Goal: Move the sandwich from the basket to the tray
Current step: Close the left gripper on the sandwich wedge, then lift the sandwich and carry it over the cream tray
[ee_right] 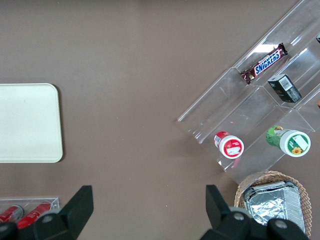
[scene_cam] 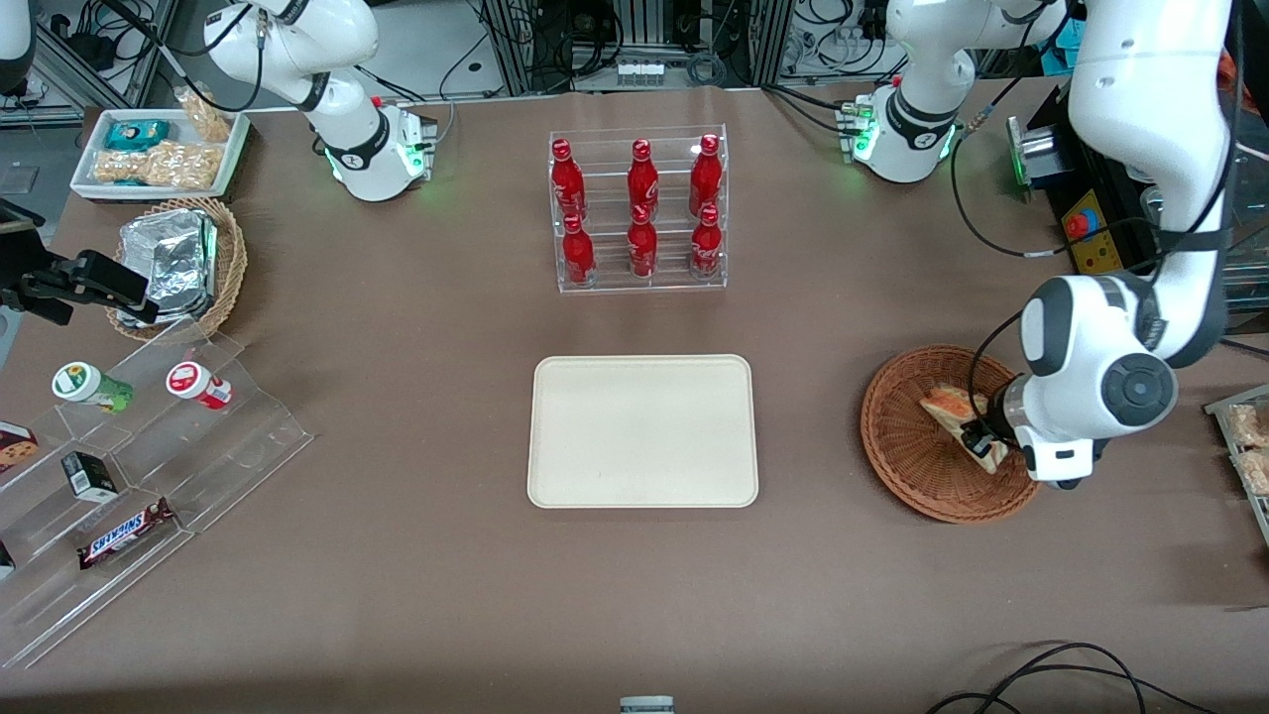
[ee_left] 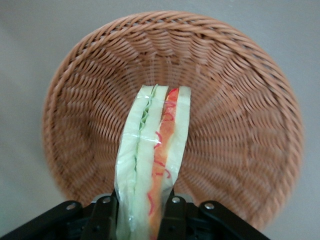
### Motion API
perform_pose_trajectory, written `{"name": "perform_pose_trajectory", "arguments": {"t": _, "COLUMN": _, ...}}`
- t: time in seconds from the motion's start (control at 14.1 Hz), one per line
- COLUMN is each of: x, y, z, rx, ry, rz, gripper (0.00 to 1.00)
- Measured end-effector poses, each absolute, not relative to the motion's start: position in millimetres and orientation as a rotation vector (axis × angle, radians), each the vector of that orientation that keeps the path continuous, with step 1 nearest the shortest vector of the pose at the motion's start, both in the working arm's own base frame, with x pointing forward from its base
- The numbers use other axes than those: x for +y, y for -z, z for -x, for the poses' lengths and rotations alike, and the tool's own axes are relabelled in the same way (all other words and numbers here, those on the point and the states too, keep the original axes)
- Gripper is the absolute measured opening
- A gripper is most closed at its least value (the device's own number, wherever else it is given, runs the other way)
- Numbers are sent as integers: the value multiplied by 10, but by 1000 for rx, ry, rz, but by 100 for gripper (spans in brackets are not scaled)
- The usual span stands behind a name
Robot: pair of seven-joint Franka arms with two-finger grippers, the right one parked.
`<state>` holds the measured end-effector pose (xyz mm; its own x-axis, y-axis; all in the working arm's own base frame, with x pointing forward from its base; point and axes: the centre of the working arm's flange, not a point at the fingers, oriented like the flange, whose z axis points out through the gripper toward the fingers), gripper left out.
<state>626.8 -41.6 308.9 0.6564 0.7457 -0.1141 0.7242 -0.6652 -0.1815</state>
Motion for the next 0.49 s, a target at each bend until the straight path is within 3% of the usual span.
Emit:
{"name": "perform_pose_trajectory", "arguments": {"t": 0.21, "x": -1141, "y": -3336, "z": -6269, "rx": -1016, "ry": -262, "rz": 2858, "gripper": 18}}
{"name": "perform_pose_trajectory", "arguments": {"t": 0.49, "x": -2460, "y": -3168, "z": -6094, "rx": -634, "ry": -189, "rz": 3093, "gripper": 15}}
